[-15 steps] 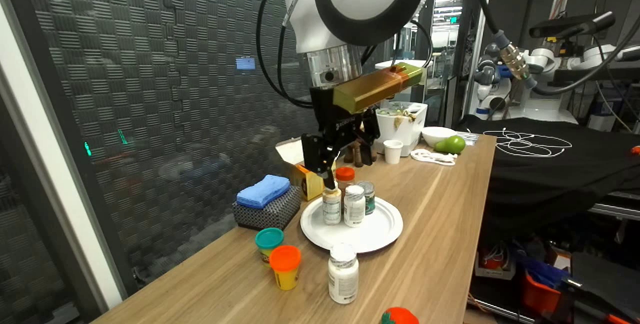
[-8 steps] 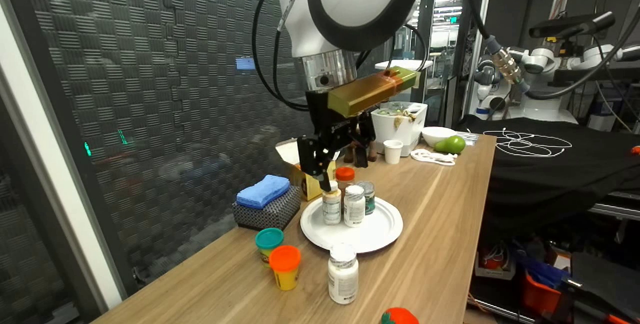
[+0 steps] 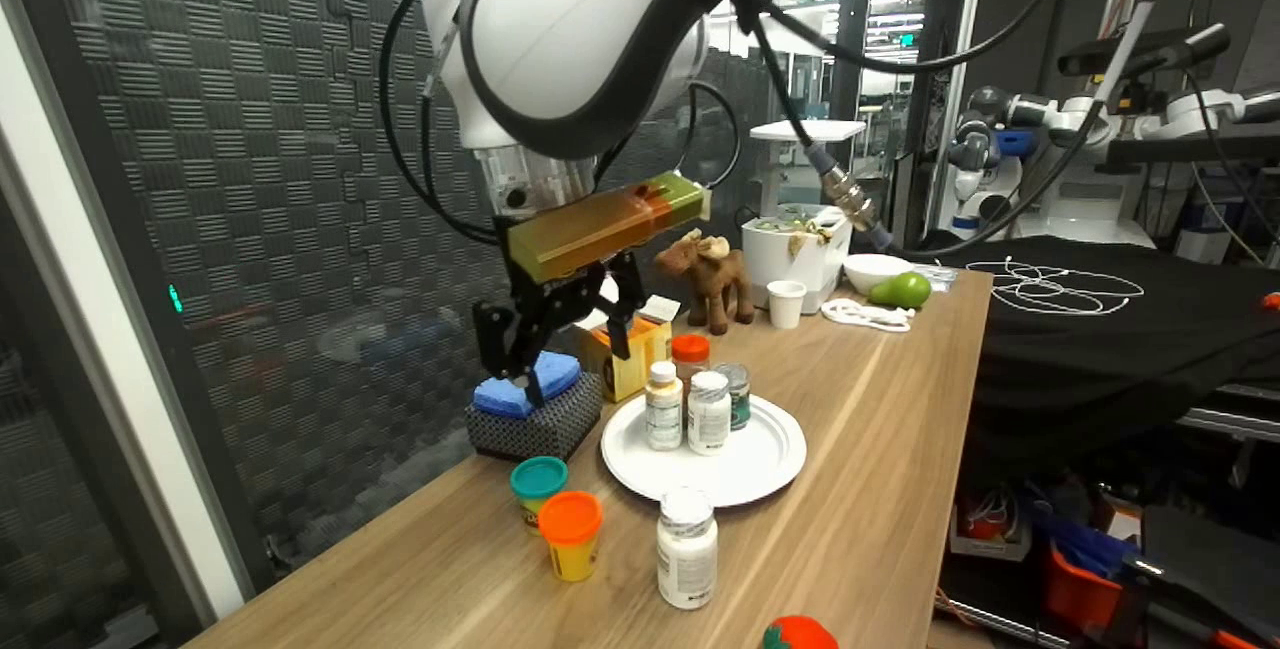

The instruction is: Put the bottles on the red object on the plate

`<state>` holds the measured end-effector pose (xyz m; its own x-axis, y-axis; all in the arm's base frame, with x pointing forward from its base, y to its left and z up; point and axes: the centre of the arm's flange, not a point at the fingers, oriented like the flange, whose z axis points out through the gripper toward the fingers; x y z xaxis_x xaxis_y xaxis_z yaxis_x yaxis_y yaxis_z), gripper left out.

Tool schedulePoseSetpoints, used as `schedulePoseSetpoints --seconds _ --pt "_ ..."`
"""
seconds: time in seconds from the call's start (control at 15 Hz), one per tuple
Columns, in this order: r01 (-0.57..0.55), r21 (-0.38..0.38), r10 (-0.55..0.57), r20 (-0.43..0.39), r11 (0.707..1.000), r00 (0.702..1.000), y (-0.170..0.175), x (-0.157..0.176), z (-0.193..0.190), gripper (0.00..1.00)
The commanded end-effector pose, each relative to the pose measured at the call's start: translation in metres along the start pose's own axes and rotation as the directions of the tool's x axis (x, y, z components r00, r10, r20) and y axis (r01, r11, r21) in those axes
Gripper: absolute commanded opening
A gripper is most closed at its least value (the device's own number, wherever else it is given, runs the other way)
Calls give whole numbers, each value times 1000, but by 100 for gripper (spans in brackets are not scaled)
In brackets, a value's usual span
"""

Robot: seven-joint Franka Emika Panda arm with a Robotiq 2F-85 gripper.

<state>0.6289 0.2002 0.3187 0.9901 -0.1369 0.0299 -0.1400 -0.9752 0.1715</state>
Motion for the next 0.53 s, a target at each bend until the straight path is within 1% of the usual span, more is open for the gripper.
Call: schedulePoseSetpoints --seconds 0.0,0.13,0.47 --pt "15 30 -15 11 999 1000 -40 28 10 100" --pt "8 35 -9 19 999 1000 -48 27 20 100" --pt "-10 93 4 62 996 998 -58 26 38 100"
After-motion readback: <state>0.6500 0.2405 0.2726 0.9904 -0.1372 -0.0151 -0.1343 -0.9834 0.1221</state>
